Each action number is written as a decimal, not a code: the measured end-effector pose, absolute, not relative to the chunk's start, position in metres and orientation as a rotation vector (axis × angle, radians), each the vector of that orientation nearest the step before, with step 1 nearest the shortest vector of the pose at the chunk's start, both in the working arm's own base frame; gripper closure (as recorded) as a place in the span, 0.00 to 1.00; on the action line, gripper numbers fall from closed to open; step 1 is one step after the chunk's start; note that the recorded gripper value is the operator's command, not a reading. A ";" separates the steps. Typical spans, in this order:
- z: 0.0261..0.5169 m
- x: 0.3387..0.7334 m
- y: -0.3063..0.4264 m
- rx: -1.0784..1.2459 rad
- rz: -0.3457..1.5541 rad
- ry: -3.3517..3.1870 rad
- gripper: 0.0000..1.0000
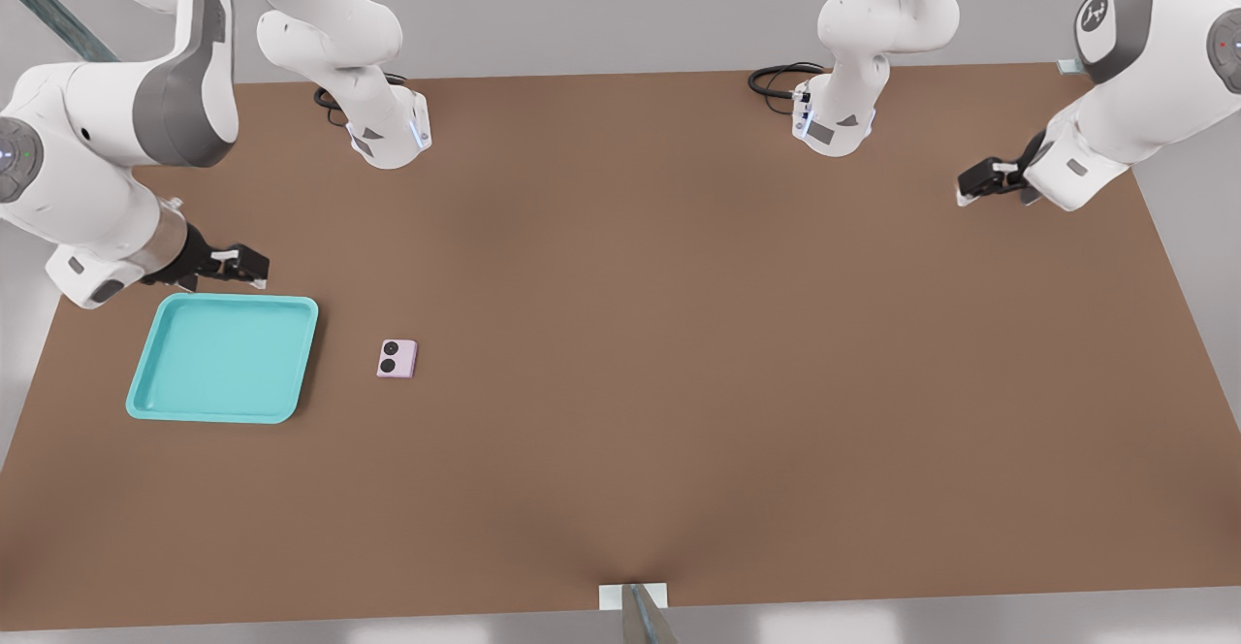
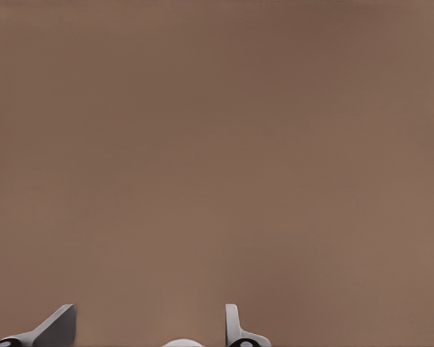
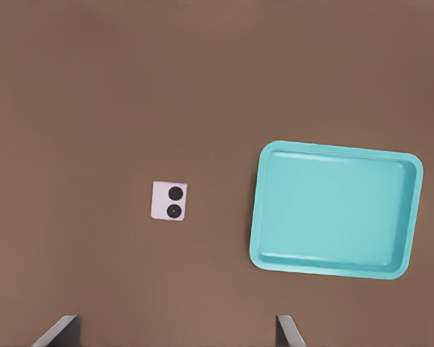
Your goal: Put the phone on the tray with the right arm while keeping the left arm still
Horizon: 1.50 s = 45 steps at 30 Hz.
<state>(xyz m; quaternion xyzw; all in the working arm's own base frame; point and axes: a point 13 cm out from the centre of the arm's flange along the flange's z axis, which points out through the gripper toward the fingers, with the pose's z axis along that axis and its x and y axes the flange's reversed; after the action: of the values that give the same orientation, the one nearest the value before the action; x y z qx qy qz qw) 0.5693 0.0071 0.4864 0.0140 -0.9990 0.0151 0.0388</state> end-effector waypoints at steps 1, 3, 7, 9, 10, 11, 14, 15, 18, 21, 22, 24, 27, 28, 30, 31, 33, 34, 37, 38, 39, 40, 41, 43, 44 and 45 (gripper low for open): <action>0.487 0.573 0.008 0.045 0.043 -3.078 0.00; 0.458 0.581 0.013 0.058 0.038 -3.062 0.00; 0.337 0.596 0.090 0.219 0.065 -2.980 0.00; 0.290 0.593 0.141 0.294 0.087 -2.961 0.00; 0.266 0.590 0.151 0.293 0.095 -2.953 0.00; 0.243 0.586 0.153 0.272 0.101 -2.946 0.00; 0.197 0.576 0.135 0.158 0.104 -2.949 0.00; 0.189 0.575 0.130 0.123 0.102 -2.956 0.00; 0.167 0.571 0.112 0.014 0.098 -2.967 0.00; 0.140 0.568 0.093 -0.085 0.095 -2.966 0.00; 0.131 0.567 0.091 -0.106 0.094 -2.964 0.00; 0.113 0.569 0.082 -0.160 0.082 -2.961 0.00; 0.072 0.567 0.079 -0.199 0.071 -2.947 0.00; 0.062 0.567 0.079 -0.204 0.069 -2.949 0.00; 0.049 0.566 0.080 -0.211 0.065 -2.960 0.00; 0.048 0.560 0.079 -0.213 0.064 -2.966 0.00; 0.054 0.553 0.078 -0.222 0.057 -2.988 0.00; 0.057 0.552 0.078 -0.225 0.052 -2.998 0.00; 0.054 0.545 0.079 -0.227 0.044 -3.015 0.00; 0.051 0.543 0.080 -0.227 0.042 -3.017 0.00; 0.046 0.537 0.077 -0.233 0.040 -3.016 0.00; 0.042 0.533 0.074 -0.238 0.037 -3.017 0.00; 0.039 0.530 0.075 -0.237 0.033 -3.020 0.00; 0.037 0.529 0.074 -0.239 0.024 -3.032 0.00; 0.036 0.530 0.076 -0.235 0.019 -3.038 0.00; 0.035 0.530 0.077 -0.233 0.015 -3.041 0.00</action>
<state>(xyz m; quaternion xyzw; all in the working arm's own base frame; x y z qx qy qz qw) 0.5301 0.0773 0.0345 -0.0764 -0.9960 0.0049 0.0457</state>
